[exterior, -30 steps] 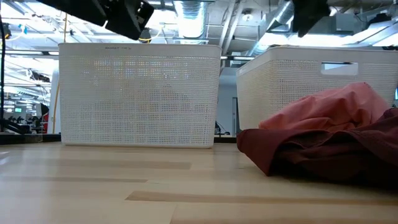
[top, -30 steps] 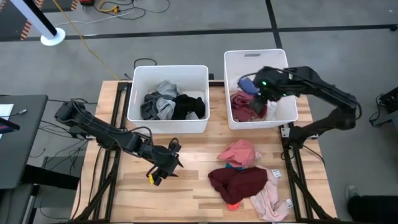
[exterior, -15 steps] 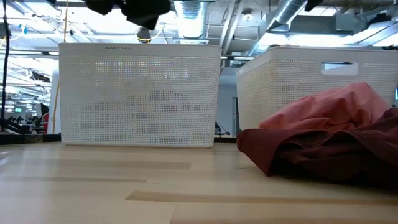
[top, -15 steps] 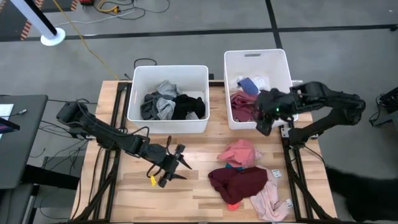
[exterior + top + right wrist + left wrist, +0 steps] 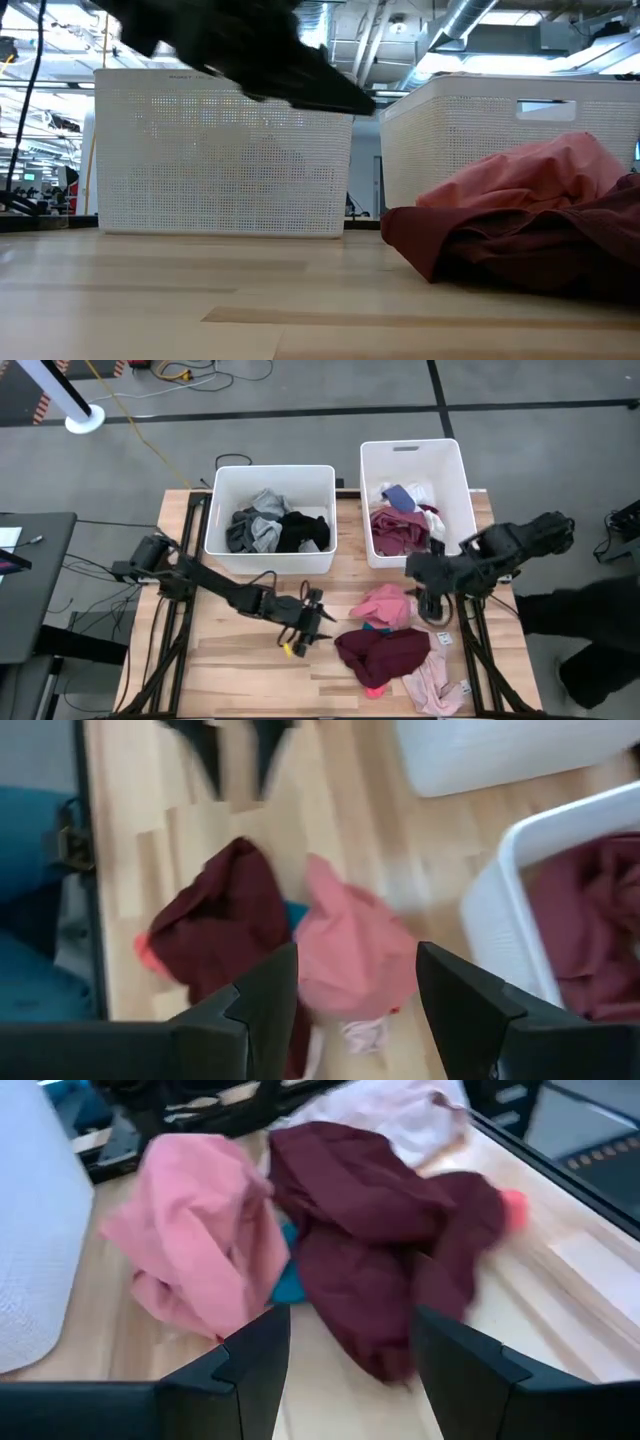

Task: Sort clothes
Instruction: Put the pink underwear into the right white laundry organizer

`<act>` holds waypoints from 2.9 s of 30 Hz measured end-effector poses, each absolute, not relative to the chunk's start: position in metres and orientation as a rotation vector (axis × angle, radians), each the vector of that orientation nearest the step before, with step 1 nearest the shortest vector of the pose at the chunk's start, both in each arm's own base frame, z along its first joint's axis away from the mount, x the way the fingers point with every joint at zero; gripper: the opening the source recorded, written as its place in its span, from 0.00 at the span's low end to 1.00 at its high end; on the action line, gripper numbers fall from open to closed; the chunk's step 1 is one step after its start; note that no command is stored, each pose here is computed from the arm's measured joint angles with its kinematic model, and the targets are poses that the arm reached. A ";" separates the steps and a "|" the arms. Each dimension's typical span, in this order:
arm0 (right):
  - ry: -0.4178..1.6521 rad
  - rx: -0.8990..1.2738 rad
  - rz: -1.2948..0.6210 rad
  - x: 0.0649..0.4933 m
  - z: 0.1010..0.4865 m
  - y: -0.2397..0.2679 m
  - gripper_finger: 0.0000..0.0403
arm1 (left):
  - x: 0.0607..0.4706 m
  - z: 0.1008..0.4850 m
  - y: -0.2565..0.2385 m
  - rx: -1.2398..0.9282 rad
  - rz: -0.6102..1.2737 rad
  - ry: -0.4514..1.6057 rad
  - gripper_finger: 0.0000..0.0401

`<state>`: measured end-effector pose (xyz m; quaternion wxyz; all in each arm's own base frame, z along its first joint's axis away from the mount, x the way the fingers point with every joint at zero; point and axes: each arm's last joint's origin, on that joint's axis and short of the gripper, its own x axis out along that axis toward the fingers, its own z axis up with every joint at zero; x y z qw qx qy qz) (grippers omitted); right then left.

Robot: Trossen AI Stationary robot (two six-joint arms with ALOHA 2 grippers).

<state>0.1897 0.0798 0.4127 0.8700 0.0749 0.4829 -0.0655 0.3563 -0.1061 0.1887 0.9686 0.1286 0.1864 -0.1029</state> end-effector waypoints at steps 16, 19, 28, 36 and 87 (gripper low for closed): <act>1.113 0.050 -0.053 0.190 0.378 0.169 0.54 | 0.431 0.149 -0.091 0.256 0.031 0.379 0.50; 1.136 0.033 -0.073 0.192 0.368 0.182 0.54 | 0.445 0.150 -0.092 0.278 0.065 0.352 0.50; 1.162 -0.062 -0.098 0.201 0.340 0.216 0.54 | 0.461 0.156 -0.087 0.282 0.036 0.318 0.50; 1.139 -0.084 -0.111 0.218 0.317 0.236 0.54 | 0.464 0.151 -0.066 0.225 0.043 0.352 0.50; 0.860 -0.030 -0.514 0.235 0.297 0.235 0.54 | 0.377 0.318 -0.083 0.563 -0.156 0.282 0.00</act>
